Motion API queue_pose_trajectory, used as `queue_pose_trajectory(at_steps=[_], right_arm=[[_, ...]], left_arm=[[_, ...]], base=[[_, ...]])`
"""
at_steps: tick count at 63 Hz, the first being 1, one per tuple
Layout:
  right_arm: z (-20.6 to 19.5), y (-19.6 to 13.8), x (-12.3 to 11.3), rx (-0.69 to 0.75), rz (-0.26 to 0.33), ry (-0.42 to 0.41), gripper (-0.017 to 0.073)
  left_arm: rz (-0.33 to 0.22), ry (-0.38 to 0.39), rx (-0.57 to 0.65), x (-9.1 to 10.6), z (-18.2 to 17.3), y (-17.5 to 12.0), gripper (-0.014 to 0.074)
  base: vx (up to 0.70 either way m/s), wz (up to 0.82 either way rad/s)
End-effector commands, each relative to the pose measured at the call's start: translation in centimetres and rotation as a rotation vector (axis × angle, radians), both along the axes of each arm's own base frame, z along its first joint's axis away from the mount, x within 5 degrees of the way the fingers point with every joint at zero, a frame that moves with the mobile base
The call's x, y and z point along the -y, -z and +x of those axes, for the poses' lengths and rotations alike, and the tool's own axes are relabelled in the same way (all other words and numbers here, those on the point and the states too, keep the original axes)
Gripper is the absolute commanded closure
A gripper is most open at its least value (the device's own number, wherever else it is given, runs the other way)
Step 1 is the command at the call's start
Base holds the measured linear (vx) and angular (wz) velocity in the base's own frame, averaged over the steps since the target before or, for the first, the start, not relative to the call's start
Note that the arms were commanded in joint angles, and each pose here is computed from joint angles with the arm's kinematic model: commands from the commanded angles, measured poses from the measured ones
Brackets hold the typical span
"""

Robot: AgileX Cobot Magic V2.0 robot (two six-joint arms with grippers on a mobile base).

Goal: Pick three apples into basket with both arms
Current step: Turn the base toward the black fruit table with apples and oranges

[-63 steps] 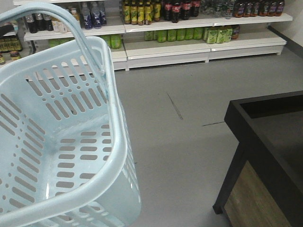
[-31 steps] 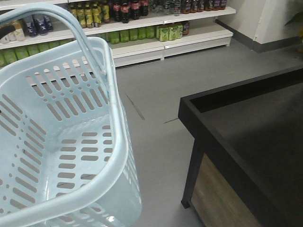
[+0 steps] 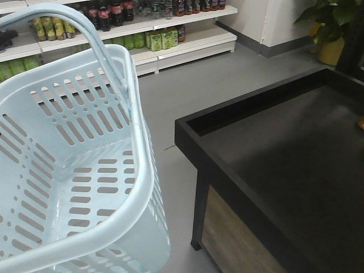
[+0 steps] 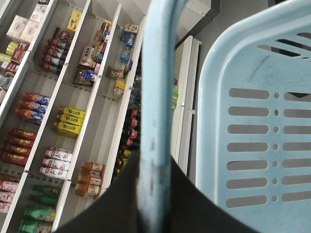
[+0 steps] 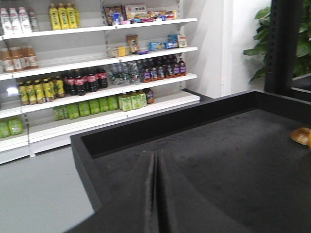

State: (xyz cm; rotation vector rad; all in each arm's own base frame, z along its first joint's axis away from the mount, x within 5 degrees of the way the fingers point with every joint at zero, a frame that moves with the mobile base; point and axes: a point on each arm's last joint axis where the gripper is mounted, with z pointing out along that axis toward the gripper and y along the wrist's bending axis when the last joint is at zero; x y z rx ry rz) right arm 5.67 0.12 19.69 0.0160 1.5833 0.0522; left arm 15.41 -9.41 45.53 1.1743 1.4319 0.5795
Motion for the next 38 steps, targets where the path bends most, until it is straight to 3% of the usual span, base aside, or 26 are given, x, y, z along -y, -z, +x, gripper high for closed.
queue_pose_trajectory(at_steps=[1, 38], right_arm=[[0.02, -0.19, -0.01, 0.059, -0.011, 0.001, 0.0568], [0.02, -0.19, -0.01, 0.059, -0.011, 0.001, 0.0568]], left_arm=[[-0.055, 0.032, 0.091, -0.22, -0.55, -1.74, 0.0600], [-0.055, 0.032, 0.091, -0.22, -0.55, -1.74, 0.0600]], base=[[0.03, -0.24], [0.04, -0.30]])
